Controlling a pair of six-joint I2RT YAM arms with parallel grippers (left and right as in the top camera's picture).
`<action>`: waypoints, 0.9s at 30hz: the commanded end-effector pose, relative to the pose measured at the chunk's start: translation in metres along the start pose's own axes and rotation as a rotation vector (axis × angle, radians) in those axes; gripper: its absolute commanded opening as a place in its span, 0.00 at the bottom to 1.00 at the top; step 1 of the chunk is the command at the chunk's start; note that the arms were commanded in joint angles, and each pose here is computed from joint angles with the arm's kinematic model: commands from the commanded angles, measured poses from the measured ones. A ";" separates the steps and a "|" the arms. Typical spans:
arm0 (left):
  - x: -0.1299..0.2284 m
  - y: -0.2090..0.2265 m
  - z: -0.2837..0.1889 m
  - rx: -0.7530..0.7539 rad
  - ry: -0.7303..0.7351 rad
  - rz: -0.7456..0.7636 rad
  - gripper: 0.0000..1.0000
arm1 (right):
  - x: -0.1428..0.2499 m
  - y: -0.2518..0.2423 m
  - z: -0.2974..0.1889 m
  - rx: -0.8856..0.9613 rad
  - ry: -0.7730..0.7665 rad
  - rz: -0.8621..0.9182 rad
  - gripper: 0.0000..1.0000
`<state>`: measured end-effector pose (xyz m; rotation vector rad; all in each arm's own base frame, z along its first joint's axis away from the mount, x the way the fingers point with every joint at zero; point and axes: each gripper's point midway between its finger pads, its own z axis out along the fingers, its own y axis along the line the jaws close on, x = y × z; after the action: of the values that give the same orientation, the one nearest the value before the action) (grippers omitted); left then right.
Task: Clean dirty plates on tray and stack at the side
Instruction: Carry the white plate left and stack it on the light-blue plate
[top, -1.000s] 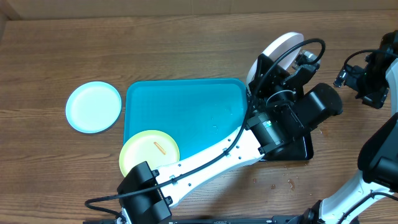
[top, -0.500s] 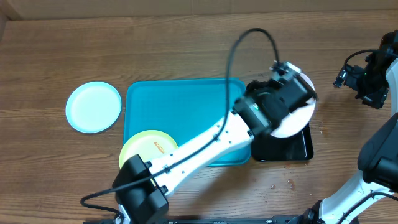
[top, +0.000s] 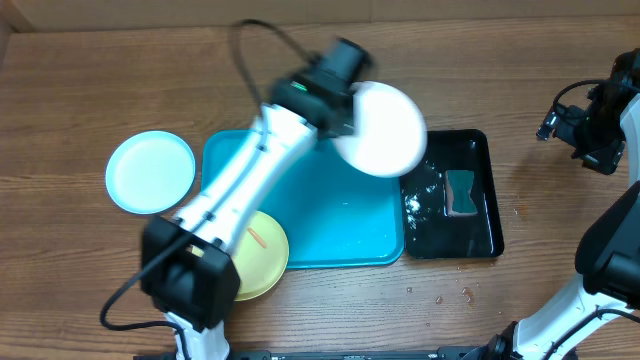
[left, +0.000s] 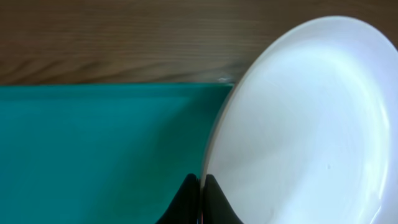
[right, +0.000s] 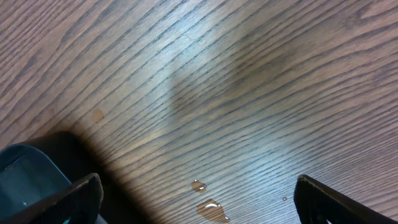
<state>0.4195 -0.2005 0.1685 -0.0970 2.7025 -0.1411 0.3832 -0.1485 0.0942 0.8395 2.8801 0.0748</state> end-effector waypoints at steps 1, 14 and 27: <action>-0.018 0.077 0.000 -0.033 0.054 -0.250 0.04 | -0.008 0.004 -0.016 -0.010 -0.049 -0.003 1.00; 0.019 0.337 -0.034 -0.322 0.184 -0.825 0.04 | -0.008 0.004 -0.016 -0.011 -0.049 -0.003 1.00; 0.054 0.418 -0.064 -0.550 0.179 -0.951 0.04 | -0.008 0.004 -0.016 -0.010 -0.049 -0.003 1.00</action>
<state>0.3341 0.2061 0.1484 -1.5651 2.5686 0.2126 0.3832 -0.1482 0.0942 0.8385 2.8807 0.0755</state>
